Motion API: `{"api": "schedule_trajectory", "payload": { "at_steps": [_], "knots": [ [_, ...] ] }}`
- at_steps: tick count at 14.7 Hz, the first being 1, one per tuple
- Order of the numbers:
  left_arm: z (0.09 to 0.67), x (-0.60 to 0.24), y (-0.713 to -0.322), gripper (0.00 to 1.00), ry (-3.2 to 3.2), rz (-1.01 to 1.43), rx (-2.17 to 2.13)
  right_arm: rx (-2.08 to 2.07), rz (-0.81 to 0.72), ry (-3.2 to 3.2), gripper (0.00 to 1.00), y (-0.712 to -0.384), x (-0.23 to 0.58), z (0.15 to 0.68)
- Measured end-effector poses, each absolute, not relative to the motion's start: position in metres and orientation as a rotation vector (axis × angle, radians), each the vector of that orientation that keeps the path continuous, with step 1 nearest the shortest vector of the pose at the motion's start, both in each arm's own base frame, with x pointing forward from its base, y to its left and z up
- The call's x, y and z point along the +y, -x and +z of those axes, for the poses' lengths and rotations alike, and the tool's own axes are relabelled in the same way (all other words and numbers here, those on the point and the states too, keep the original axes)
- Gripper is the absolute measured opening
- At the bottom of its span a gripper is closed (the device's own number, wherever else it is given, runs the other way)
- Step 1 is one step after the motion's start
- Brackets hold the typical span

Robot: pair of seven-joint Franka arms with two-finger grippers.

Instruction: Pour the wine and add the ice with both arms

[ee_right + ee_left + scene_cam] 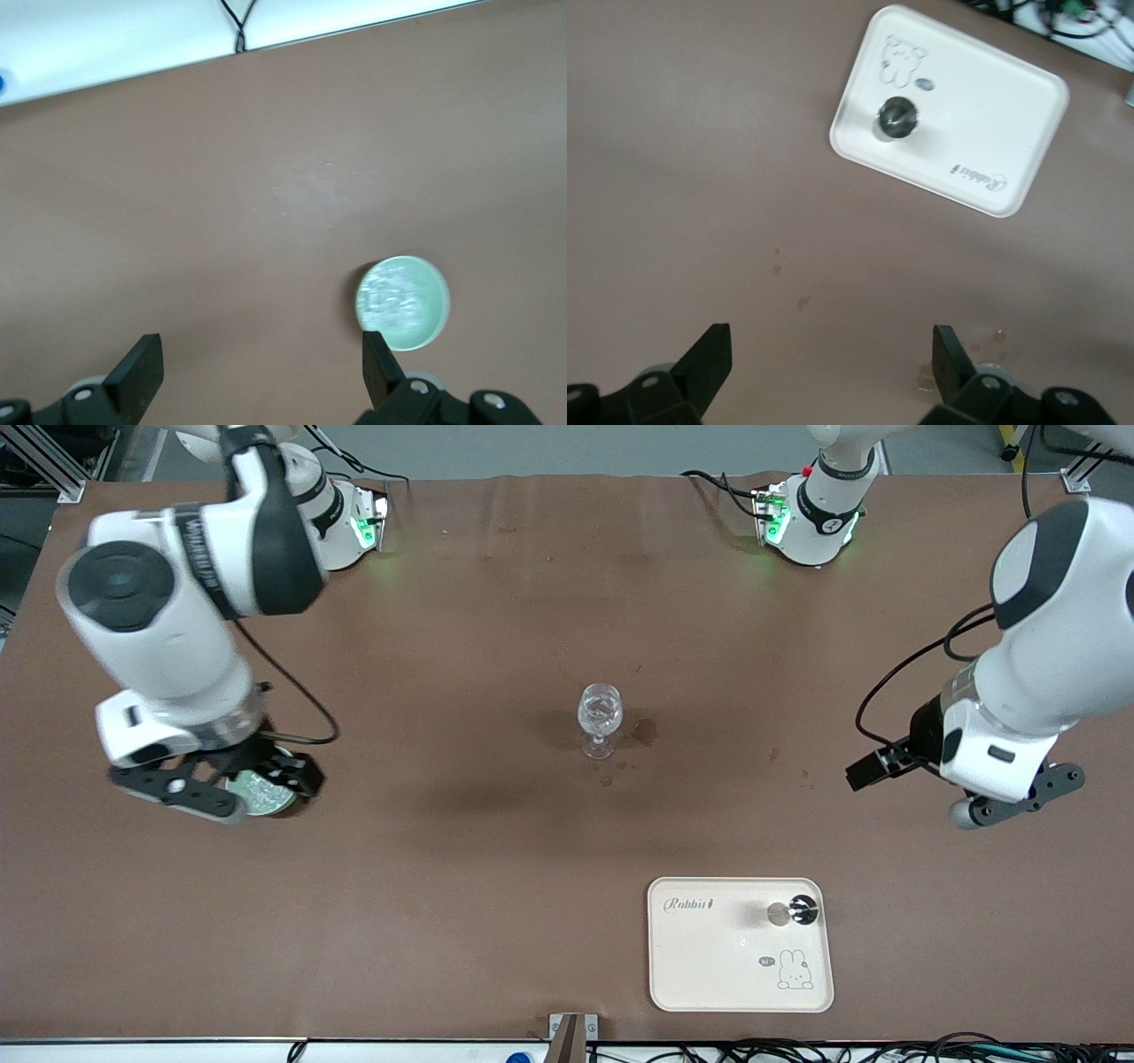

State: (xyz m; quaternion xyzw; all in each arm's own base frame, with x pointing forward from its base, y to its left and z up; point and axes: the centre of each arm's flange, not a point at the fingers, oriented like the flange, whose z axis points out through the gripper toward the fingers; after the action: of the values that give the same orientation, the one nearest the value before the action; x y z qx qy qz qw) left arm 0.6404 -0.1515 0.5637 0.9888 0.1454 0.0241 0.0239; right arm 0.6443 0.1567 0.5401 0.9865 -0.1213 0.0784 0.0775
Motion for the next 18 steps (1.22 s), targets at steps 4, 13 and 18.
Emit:
{"api": "schedule_trajectory", "payload": {
  "at_steps": [4, 13, 18],
  "knots": [
    [0.597, -0.151, -0.615, 1.0, -3.181, 0.108, 0.273, -0.232, 0.135, -2.985, 0.99, -0.615, 0.071, 0.55],
    [0.639, -0.065, -0.546, 1.0, -3.151, 0.049, -0.016, -0.026, -0.009, -3.058, 0.99, -0.549, -0.061, 0.589],
    [0.646, -0.053, -0.518, 1.0, -3.156, 0.041, -0.084, 0.014, -0.087, -3.093, 0.99, -0.515, -0.076, 0.617]
  ]
}}
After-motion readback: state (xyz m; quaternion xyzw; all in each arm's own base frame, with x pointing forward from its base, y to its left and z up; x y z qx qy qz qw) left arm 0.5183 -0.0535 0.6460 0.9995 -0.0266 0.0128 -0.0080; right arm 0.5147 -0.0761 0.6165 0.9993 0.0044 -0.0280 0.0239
